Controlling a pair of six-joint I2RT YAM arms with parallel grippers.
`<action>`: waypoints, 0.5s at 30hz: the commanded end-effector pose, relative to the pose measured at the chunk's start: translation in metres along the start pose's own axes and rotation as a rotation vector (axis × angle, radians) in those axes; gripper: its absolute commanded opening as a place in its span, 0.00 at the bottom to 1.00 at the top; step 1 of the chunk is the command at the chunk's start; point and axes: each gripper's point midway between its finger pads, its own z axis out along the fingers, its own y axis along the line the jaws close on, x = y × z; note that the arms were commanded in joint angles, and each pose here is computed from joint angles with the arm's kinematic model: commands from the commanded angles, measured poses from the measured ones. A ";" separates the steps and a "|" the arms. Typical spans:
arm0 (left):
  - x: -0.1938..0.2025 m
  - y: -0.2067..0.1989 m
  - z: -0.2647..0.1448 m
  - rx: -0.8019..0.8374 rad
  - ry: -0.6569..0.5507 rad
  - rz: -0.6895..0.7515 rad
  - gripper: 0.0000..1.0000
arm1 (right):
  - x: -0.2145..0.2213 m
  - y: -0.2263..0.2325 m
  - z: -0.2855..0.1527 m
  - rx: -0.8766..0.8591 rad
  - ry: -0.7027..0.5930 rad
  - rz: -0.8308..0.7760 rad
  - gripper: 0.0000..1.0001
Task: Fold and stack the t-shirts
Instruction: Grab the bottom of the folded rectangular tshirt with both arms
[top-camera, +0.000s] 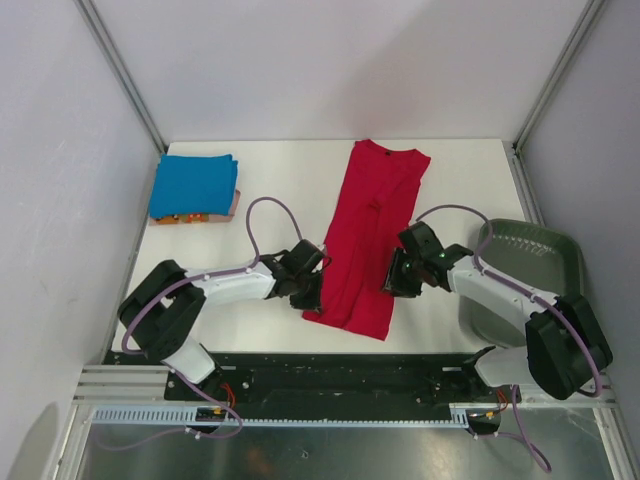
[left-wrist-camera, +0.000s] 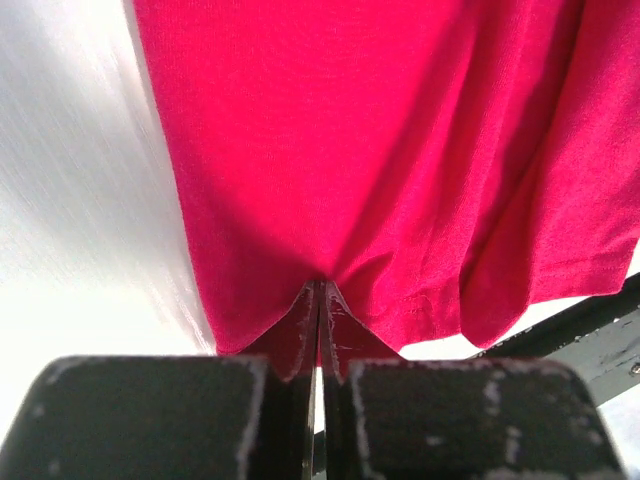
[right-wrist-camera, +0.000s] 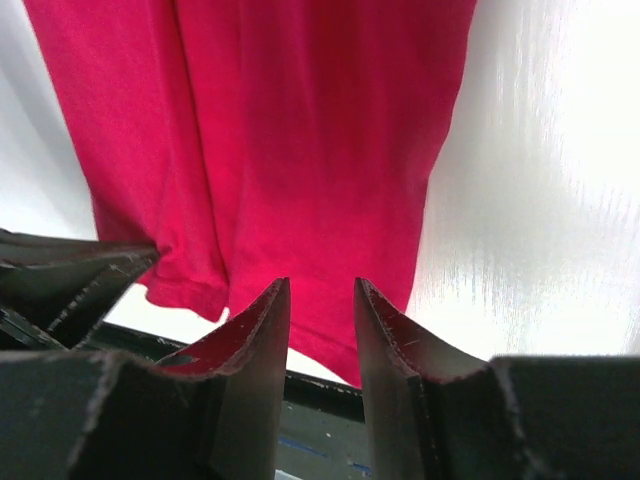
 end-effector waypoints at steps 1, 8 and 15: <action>0.015 0.020 0.008 -0.065 0.016 -0.020 0.04 | 0.017 -0.003 0.000 0.005 -0.002 0.002 0.37; 0.009 0.012 -0.004 -0.025 -0.021 -0.022 0.08 | 0.060 -0.029 -0.006 0.004 0.085 0.027 0.40; -0.001 -0.005 -0.024 0.044 -0.070 -0.013 0.11 | 0.090 -0.034 -0.002 -0.012 0.144 0.053 0.43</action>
